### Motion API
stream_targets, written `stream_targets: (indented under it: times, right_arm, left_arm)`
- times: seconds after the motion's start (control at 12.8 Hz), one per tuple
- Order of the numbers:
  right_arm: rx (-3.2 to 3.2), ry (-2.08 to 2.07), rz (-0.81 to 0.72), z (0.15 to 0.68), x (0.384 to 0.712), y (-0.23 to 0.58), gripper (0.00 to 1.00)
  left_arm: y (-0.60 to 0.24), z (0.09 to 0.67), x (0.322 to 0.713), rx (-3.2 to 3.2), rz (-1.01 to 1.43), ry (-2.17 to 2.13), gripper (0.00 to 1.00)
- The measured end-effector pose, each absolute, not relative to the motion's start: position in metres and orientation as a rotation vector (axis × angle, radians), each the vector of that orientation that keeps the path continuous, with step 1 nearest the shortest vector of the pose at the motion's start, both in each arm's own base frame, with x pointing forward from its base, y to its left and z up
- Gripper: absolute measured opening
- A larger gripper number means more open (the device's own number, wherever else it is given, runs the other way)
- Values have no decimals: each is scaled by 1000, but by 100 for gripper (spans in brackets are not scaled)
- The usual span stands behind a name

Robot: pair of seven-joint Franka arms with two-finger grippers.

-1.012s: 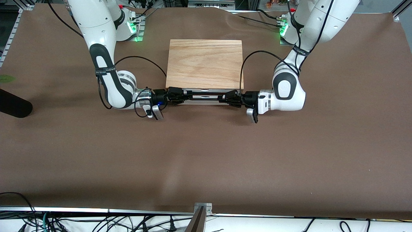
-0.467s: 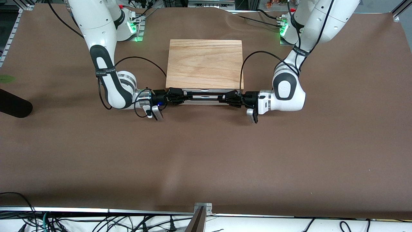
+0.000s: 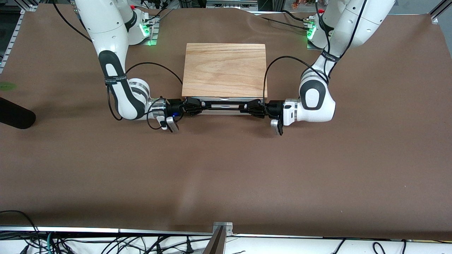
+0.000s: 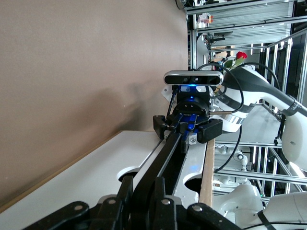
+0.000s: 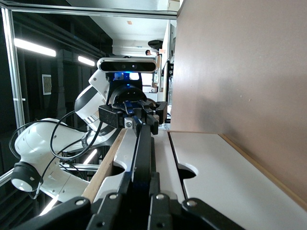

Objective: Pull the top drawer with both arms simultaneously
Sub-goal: 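Pull the handle outward with both grippers, sliding the white drawer open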

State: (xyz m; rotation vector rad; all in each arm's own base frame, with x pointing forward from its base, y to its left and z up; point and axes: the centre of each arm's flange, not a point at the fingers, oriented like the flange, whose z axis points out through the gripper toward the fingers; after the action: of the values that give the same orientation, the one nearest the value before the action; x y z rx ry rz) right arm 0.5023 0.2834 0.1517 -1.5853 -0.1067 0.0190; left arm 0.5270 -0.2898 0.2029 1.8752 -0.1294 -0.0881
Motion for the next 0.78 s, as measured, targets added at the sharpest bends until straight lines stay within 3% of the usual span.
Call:
stream_targets:
  times: [0.39,0.78]
  right_arm:
    - [-1583,-100,-3,152,514,282,18]
    - [-1577,-92,-19,152,554,281,18]
  left_arm:
    - [-290,203,541,1871,-89,-99,22]
    - [-289,202,575,1861,-61,-52,22]
